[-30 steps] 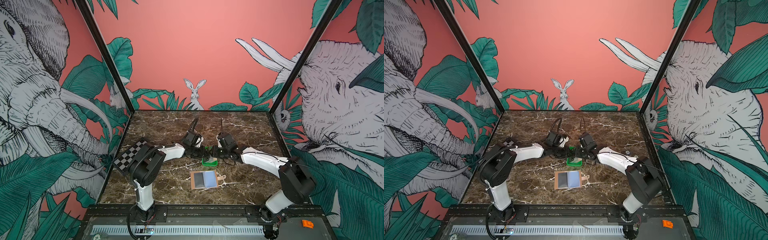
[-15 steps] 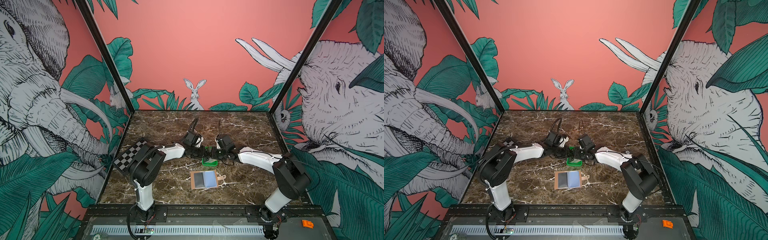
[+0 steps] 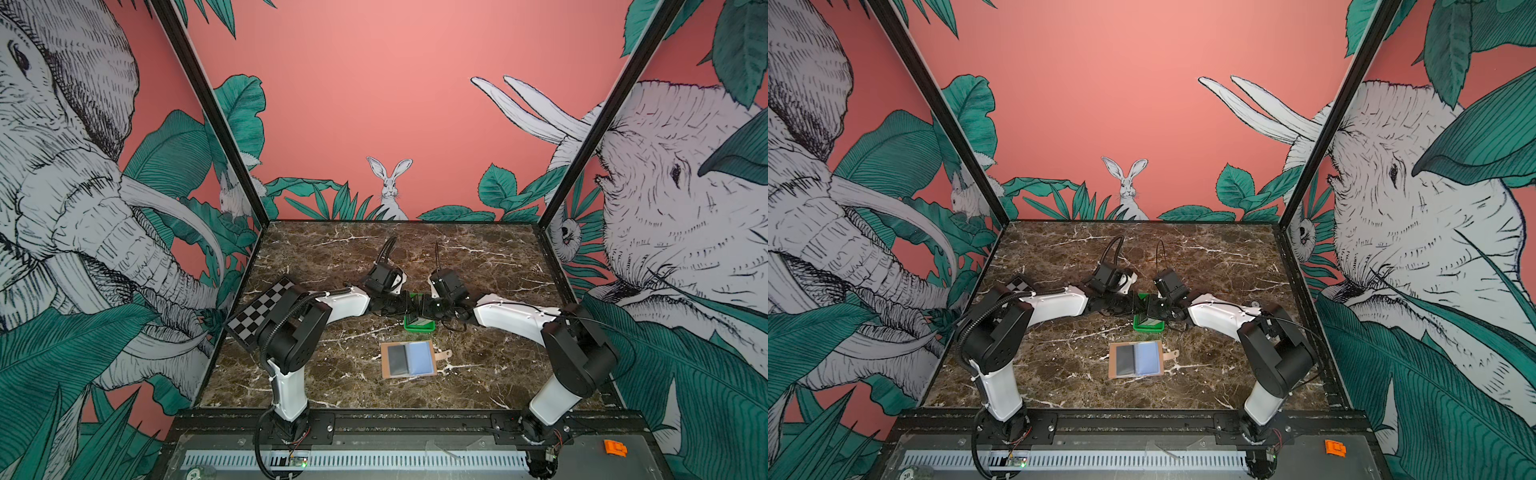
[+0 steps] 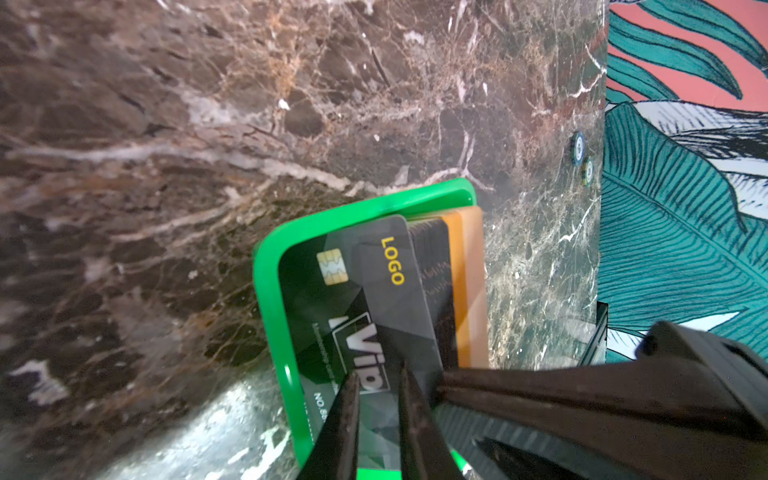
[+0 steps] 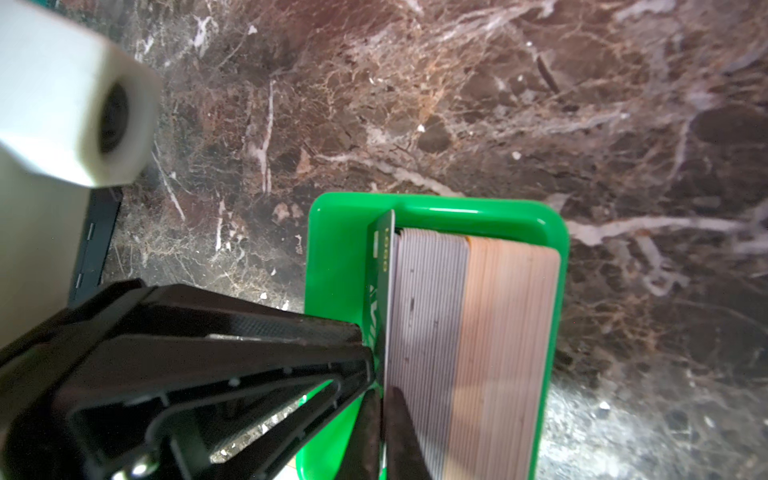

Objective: Put the credit cards into the card holder

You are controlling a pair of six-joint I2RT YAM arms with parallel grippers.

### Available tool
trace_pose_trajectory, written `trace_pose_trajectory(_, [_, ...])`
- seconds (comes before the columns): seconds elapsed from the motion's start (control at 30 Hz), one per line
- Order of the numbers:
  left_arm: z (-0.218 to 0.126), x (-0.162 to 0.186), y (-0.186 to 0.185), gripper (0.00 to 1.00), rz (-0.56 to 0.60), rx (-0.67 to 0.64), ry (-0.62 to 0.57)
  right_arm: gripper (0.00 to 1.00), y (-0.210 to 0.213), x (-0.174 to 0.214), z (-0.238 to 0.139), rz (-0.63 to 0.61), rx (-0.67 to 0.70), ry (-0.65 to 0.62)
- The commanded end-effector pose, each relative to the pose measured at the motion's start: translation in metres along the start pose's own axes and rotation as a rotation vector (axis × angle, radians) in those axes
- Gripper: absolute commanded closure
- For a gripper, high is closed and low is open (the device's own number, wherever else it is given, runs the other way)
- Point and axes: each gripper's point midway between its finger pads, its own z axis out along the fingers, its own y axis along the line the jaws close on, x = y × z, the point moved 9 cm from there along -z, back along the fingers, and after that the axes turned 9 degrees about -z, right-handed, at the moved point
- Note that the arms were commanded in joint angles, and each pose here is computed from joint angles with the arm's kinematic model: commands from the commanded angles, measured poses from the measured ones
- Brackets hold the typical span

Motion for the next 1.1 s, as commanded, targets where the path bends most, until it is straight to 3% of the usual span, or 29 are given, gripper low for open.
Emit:
trace_pose_trajectory(0.0, [0.002,0.005,0.006,0.79,-0.010,-0.029,0.008,0.97,0.002,-0.002,-0.002,-0.004,0.021,-0.011])
trace_pose_trajectory(0.5, [-0.056,0.015,-0.023,0.76,0.101,0.071,-0.128,1.00,0.009,-0.005,-0.032,-0.004,0.034,-0.078])
trace_pose_trajectory(1.07, [-0.103,0.068,-0.008,0.70,0.142,0.273,-0.217,1.00,0.016,0.005,-0.062,-0.051,-0.009,-0.130])
